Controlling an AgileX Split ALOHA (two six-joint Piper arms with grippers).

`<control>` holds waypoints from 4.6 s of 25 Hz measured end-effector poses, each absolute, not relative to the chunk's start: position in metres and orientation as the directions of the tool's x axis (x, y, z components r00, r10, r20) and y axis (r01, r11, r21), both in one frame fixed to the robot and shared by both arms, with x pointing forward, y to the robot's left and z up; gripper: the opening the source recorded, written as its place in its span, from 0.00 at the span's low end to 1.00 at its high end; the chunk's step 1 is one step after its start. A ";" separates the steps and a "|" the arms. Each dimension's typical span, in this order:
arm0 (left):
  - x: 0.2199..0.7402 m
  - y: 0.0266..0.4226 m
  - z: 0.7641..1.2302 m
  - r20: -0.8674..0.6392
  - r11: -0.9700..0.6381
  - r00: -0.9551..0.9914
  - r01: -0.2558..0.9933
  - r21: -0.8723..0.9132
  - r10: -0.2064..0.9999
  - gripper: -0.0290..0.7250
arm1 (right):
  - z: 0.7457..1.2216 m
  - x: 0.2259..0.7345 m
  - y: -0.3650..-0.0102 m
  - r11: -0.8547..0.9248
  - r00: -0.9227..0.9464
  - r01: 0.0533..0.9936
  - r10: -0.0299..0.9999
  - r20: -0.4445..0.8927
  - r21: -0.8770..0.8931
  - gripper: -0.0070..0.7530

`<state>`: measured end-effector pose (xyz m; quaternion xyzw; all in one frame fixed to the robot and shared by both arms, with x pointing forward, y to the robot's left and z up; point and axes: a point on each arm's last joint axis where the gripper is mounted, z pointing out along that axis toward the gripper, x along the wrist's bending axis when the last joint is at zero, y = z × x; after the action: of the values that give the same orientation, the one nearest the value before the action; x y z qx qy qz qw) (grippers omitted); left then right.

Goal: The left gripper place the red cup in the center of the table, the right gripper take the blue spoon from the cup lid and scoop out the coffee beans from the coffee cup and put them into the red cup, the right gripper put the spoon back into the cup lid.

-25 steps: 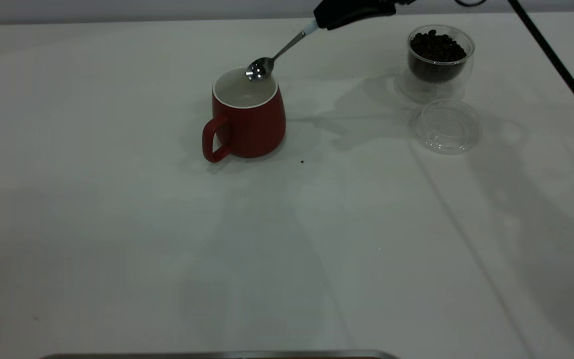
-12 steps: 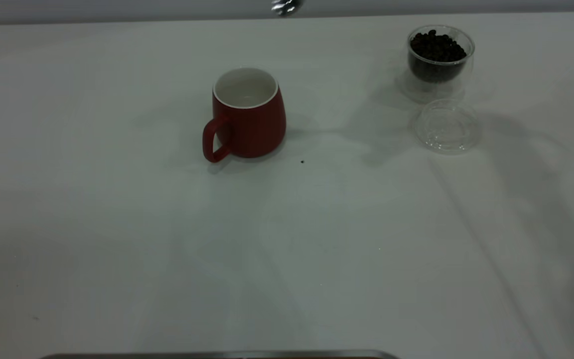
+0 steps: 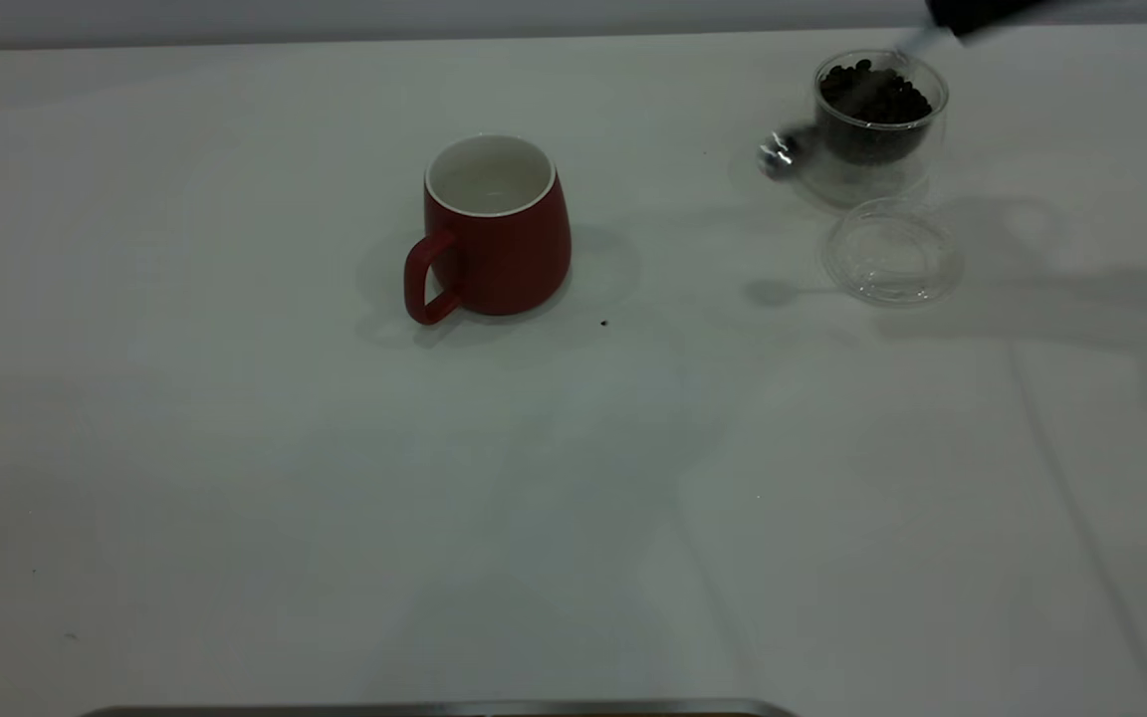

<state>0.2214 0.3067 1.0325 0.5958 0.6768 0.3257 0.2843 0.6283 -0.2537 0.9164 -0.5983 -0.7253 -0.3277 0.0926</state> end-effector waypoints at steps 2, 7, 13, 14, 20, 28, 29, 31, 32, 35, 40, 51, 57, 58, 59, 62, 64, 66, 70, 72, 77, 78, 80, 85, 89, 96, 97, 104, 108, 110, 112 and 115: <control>0.221 0.307 1.033 0.003 0.078 -0.128 0.621 0.780 0.992 0.82 | 0.894 0.621 -0.267 0.013 -0.199 0.944 0.819 0.537 0.331 0.15; 0.221 0.307 1.033 0.003 0.078 -0.128 0.621 0.780 0.992 0.82 | 0.852 0.601 -0.286 -0.108 -0.073 0.960 0.792 0.607 0.257 0.15; 0.221 0.307 1.033 0.003 0.078 -0.128 0.621 0.780 0.992 0.82 | 0.838 0.609 -0.316 -0.329 0.033 0.897 0.715 0.698 0.295 0.15; 0.221 0.307 1.033 0.003 0.078 -0.128 0.621 0.780 0.992 0.82 | 0.835 0.610 -0.319 -0.347 0.041 0.890 0.707 0.706 0.295 0.15; 0.221 0.307 1.033 0.003 0.078 -0.128 0.621 0.780 0.992 0.82 | 0.804 0.605 -0.333 -0.418 0.139 0.879 0.686 0.714 0.230 0.15; 0.221 0.307 1.033 0.003 0.078 -0.128 0.621 0.780 0.992 0.82 | 0.774 0.606 -0.336 -0.540 0.246 0.824 0.615 0.749 0.173 0.15; 0.221 0.307 1.033 0.003 0.078 -0.128 0.621 0.780 0.992 0.82 | 0.773 0.606 -0.336 -0.542 0.243 0.821 0.614 0.751 0.178 0.15; 0.221 0.307 1.033 0.003 0.078 -0.128 0.621 0.780 0.992 0.82 | 0.770 0.606 -0.336 -0.534 0.227 0.824 0.619 0.752 0.191 0.15; 0.221 0.307 1.033 0.003 0.078 -0.128 0.621 0.780 0.992 0.82 | 0.769 0.606 -0.335 -0.531 0.222 0.825 0.618 0.754 0.192 0.15; 0.221 0.307 1.033 0.003 0.078 -0.128 0.621 0.780 0.992 0.82 | 0.767 0.606 -0.332 -0.523 0.213 0.830 0.617 0.757 0.192 0.15; 0.221 0.307 1.033 0.007 0.073 -0.125 0.622 0.780 0.992 0.82 | 0.761 0.603 -0.330 -0.520 0.215 0.836 0.605 0.767 0.176 0.15; 0.221 0.307 1.033 0.006 0.074 -0.126 0.622 0.780 0.992 0.82 | 0.747 0.600 -0.323 -0.511 0.221 0.849 0.578 0.786 0.137 0.21; 0.221 0.307 1.033 0.005 0.075 -0.127 0.622 0.780 0.992 0.82 | 0.738 0.596 -0.325 -0.497 0.243 0.858 0.615 0.750 0.129 0.38; 0.221 0.307 1.033 0.005 0.075 -0.127 0.622 0.780 0.992 0.82 | 0.738 0.595 -0.325 -0.497 0.244 0.858 0.616 0.749 0.129 0.42; 0.221 0.307 1.033 0.005 0.075 -0.127 0.622 0.780 0.992 0.82 | 0.738 0.595 -0.325 -0.496 0.244 0.859 0.618 0.748 0.129 0.44; 0.221 0.307 1.033 0.005 0.075 -0.127 0.622 0.780 0.992 0.82 | 0.738 0.595 -0.325 -0.493 0.242 0.860 0.620 0.746 0.131 0.49; 0.221 0.307 1.033 0.005 0.075 -0.127 0.622 0.780 0.992 0.82 | 0.738 0.595 -0.325 -0.493 0.241 0.860 0.620 0.746 0.131 0.51; 0.221 0.307 1.033 0.005 0.075 -0.127 0.622 0.780 0.992 0.82 | 0.737 0.595 -0.325 -0.486 0.237 0.864 0.623 0.745 0.132 0.52; 0.221 0.307 1.033 0.005 0.075 -0.127 0.622 0.780 0.992 0.82 | 0.738 0.594 -0.323 -0.459 0.219 0.878 0.641 0.735 0.139 0.61; 0.221 0.307 1.033 0.006 0.074 -0.126 0.622 0.780 0.992 0.82 | 0.742 0.596 -0.322 -0.436 0.200 0.886 0.665 0.719 0.157 0.66; 0.221 0.307 1.033 0.006 0.074 -0.126 0.622 0.780 0.992 0.82 | 0.755 0.599 -0.323 -0.365 0.140 0.906 0.734 0.665 0.212 0.78; 0.221 0.307 1.033 0.006 0.074 -0.126 0.622 0.780 0.992 0.82 | 0.759 0.600 -0.324 -0.352 0.128 0.908 0.747 0.652 0.225 0.78; 0.221 0.307 1.033 0.006 0.074 -0.126 0.622 0.780 0.992 0.82 | 0.768 0.601 -0.326 -0.317 0.096 0.914 0.777 0.622 0.255 0.79; 0.221 0.307 1.033 0.006 0.074 -0.126 0.622 0.780 0.992 0.82 | 0.788 0.607 -0.337 -0.265 0.063 0.903 0.860 0.507 0.337 0.79; 0.221 0.307 1.033 0.006 0.074 -0.126 0.622 0.780 0.992 0.82 | 0.807 0.612 -0.343 -0.265 0.066 0.882 0.888 0.455 0.389 0.79; 0.221 0.307 1.033 0.005 0.075 -0.127 0.622 0.780 0.992 0.82 | 0.906 0.608 -0.337 -0.258 -0.033 0.800 0.882 0.470 0.541 0.79; 0.221 0.307 1.033 0.005 0.075 -0.127 0.622 0.780 0.992 0.82 | 0.927 0.602 -0.335 -0.246 -0.058 0.784 0.885 0.461 0.571 0.79; 0.221 0.307 1.033 0.005 0.075 -0.127 0.622 0.780 0.992 0.82 | 1.042 0.513 -0.315 -0.070 -0.198 0.765 0.920 0.337 0.640 0.79; 0.221 0.307 1.033 0.005 0.075 -0.127 0.622 0.780 0.992 0.82 | 1.055 0.439 -0.311 0.008 -0.136 0.869 0.965 0.224 0.494 0.79; 0.221 0.307 1.033 0.005 0.075 -0.127 0.622 0.780 0.992 0.82 | 1.050 0.407 -0.314 -0.010 -0.058 0.906 0.987 0.149 0.422 0.79; 0.221 0.307 1.033 0.005 0.075 -0.127 0.622 0.780 0.992 0.82 | 1.044 0.376 -0.316 -0.042 0.014 0.920 0.997 0.074 0.390 0.79; 0.221 0.307 1.033 0.005 0.075 -0.127 0.622 0.780 0.992 0.82 | 1.033 0.340 -0.314 -0.115 0.106 0.907 0.993 0.044 0.405 0.79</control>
<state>0.2214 0.3067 1.0325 0.5967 0.6760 0.3261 0.2839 0.3404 -0.3139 1.0332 -0.7304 -0.6505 -0.1542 -0.1396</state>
